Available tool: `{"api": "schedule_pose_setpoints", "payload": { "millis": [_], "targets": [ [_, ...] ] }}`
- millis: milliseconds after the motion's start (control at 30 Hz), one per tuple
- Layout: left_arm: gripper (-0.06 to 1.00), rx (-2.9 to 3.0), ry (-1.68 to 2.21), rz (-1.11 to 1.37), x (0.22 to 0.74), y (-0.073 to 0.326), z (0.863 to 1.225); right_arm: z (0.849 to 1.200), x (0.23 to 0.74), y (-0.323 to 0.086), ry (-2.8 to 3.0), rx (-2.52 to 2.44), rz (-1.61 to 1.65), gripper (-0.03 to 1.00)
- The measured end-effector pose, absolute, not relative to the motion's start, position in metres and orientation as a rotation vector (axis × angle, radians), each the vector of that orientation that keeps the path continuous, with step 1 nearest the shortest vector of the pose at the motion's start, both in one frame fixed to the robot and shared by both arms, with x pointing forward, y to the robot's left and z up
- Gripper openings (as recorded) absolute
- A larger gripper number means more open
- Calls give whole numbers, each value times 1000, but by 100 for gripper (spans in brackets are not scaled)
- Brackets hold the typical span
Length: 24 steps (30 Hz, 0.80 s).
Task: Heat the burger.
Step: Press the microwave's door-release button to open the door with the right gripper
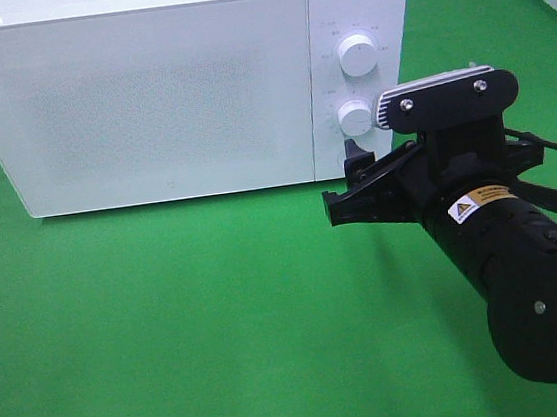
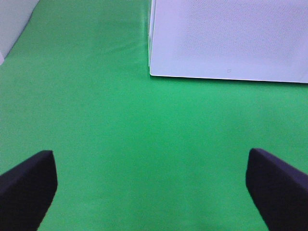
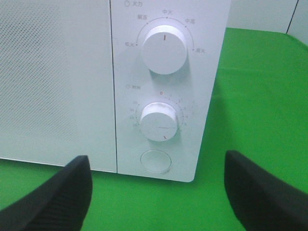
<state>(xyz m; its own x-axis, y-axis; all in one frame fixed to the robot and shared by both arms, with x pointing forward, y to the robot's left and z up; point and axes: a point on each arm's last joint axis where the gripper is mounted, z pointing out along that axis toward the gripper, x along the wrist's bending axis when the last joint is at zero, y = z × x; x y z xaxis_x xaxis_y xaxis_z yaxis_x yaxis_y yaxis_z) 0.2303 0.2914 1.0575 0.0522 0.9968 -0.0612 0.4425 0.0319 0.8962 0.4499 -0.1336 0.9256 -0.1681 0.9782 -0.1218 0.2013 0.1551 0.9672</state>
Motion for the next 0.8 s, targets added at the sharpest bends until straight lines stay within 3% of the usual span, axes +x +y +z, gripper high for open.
{"api": "schedule_pose_setpoints", "payload": {
  "millis": [433,700,800],
  "targets": [
    [99,1527,1505,872,230,291,1057,924,449,-131,1466,1377,1242,68],
    [99,1527,1505,872,230,291,1057,919,447,-129,1095,1966,1573,44],
    [99,1527,1505,872,230,291,1057,919,447,-129,1040,2026,1606,42]
  ]
}}
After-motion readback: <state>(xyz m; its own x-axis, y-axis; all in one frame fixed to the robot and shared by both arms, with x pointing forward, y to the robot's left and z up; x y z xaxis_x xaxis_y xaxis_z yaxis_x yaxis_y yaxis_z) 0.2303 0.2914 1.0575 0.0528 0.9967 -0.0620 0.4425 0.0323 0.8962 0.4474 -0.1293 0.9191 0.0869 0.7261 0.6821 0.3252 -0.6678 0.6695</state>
